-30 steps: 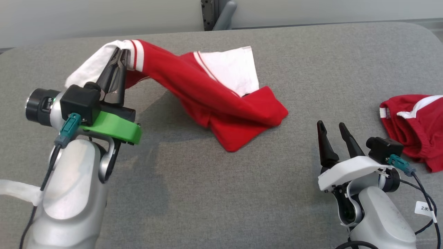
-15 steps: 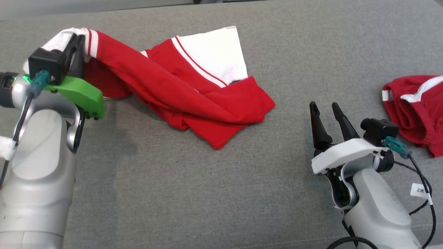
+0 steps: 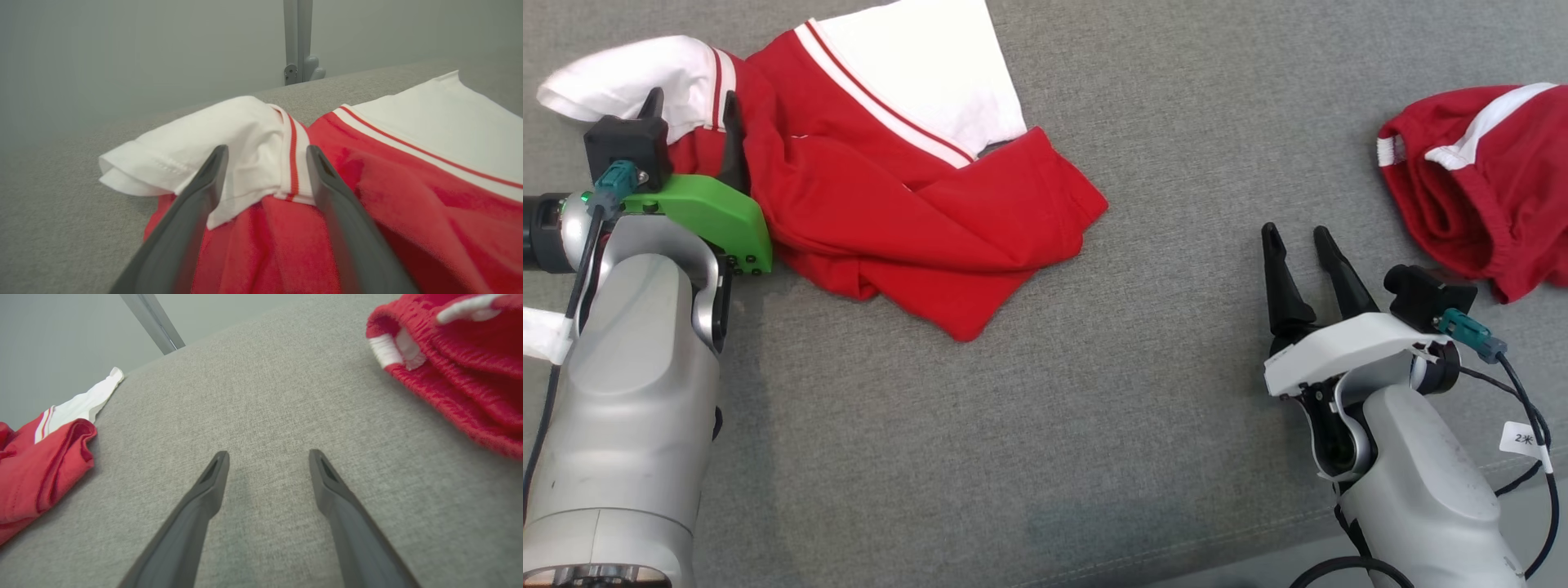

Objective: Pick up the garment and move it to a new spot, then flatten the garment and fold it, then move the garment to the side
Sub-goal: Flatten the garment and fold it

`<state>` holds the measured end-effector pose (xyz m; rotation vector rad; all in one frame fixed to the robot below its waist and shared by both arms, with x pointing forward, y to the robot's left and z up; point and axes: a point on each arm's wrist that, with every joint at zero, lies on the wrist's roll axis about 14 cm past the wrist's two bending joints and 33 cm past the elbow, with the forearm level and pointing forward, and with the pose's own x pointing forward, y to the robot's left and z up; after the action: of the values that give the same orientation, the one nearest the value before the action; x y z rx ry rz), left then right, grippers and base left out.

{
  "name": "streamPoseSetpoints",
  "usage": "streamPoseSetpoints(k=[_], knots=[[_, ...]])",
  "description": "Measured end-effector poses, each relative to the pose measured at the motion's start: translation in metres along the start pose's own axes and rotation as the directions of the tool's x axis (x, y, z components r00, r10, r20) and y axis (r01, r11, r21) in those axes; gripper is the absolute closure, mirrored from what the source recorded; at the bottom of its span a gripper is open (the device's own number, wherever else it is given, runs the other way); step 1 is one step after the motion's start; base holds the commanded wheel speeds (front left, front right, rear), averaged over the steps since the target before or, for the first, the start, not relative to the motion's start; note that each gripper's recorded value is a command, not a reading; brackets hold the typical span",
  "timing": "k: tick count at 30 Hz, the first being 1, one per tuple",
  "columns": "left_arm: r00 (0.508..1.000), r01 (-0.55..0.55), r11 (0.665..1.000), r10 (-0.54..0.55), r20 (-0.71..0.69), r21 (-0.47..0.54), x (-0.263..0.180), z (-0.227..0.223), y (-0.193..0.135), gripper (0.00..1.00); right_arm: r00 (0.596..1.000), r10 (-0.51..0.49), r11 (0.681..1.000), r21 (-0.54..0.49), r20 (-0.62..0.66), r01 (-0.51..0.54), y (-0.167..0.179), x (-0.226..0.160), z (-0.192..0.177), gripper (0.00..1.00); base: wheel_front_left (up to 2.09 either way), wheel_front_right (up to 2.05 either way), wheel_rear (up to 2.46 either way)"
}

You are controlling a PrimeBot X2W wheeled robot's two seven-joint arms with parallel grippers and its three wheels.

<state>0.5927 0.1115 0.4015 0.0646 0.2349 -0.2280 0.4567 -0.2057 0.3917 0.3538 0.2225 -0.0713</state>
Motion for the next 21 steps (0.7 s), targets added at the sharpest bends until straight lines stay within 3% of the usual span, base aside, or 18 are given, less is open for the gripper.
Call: streamPoseSetpoints(k=[8,21], knots=[[0.997,-0.074,0.996,0.076,0.021,-0.057,-0.016,-0.008,0.025,0.00,0.998,0.068,0.998,0.010,-0.014,-0.068,0.026,0.018,-0.010,0.00,0.00,0.00,0.00],[0.998,-0.060,0.991,0.060,-0.005,-0.120,-0.017,-0.026,0.015,0.00,0.999,0.048,0.999,0.006,-0.016,-0.048,0.017,0.016,-0.010,0.00,0.00,0.00,0.00]])
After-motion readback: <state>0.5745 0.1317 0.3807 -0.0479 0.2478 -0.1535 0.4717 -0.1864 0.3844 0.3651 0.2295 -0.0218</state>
